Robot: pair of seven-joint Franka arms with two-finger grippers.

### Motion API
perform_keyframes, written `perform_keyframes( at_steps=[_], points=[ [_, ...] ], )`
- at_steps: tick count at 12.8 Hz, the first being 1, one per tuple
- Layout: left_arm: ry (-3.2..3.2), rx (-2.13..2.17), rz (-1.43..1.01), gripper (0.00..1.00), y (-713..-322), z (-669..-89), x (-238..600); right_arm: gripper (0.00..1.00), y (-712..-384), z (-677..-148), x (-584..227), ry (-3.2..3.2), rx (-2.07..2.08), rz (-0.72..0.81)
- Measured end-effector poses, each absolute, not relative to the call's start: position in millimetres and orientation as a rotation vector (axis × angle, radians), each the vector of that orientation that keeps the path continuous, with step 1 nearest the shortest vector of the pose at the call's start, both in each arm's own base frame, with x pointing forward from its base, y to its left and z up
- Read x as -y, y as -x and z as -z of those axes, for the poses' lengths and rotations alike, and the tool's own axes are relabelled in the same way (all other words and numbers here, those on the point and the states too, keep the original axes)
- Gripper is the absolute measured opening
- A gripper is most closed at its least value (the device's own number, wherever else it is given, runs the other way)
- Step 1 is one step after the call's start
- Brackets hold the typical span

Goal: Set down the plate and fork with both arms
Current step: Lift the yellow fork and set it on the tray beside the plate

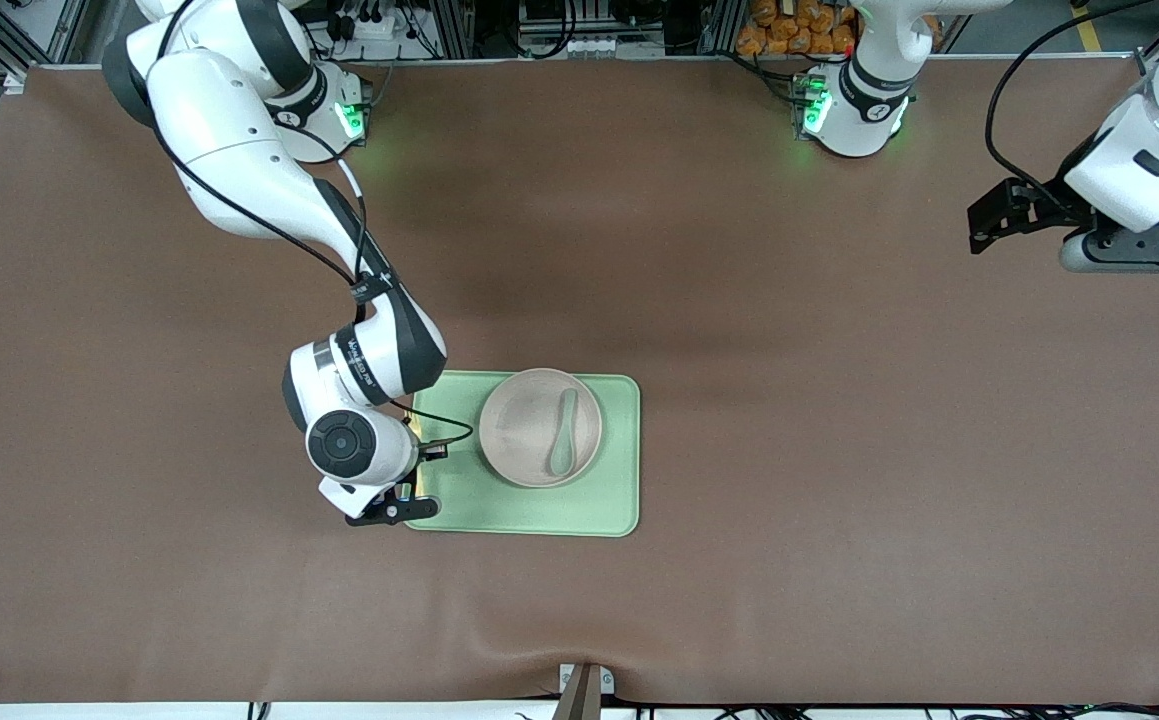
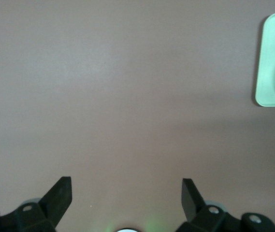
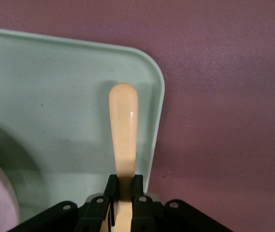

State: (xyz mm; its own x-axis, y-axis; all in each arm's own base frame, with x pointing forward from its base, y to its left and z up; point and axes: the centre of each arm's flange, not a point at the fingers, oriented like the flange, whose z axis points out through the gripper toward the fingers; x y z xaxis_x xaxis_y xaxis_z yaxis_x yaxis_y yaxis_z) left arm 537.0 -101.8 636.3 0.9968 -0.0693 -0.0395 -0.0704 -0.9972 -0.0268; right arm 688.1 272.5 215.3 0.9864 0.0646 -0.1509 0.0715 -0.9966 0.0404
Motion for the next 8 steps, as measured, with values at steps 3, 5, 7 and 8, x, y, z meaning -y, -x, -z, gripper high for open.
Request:
perform_keyframes(
  at_steps=[3, 5, 7, 8],
  points=[
    [3.111, -0.113, -0.057, 1.0, -537, -637, 103, 0.15, -681, -212, -292, -3.094, -0.011, 0.207],
    [3.112, -0.084, -0.06, 1.0, -539, -636, 93, 0.15, -674, -206, -301, -3.094, -0.015, 0.206],
    [3.113, -0.039, -0.075, 1.0, -543, -632, 78, 0.15, -670, -193, -301, -3.1, -0.01, 0.189],
    [3.113, -0.029, -0.092, 1.0, -545, -627, 74, 0.15, -669, -187, -300, -3.102, 0.007, 0.181]
  ],
)
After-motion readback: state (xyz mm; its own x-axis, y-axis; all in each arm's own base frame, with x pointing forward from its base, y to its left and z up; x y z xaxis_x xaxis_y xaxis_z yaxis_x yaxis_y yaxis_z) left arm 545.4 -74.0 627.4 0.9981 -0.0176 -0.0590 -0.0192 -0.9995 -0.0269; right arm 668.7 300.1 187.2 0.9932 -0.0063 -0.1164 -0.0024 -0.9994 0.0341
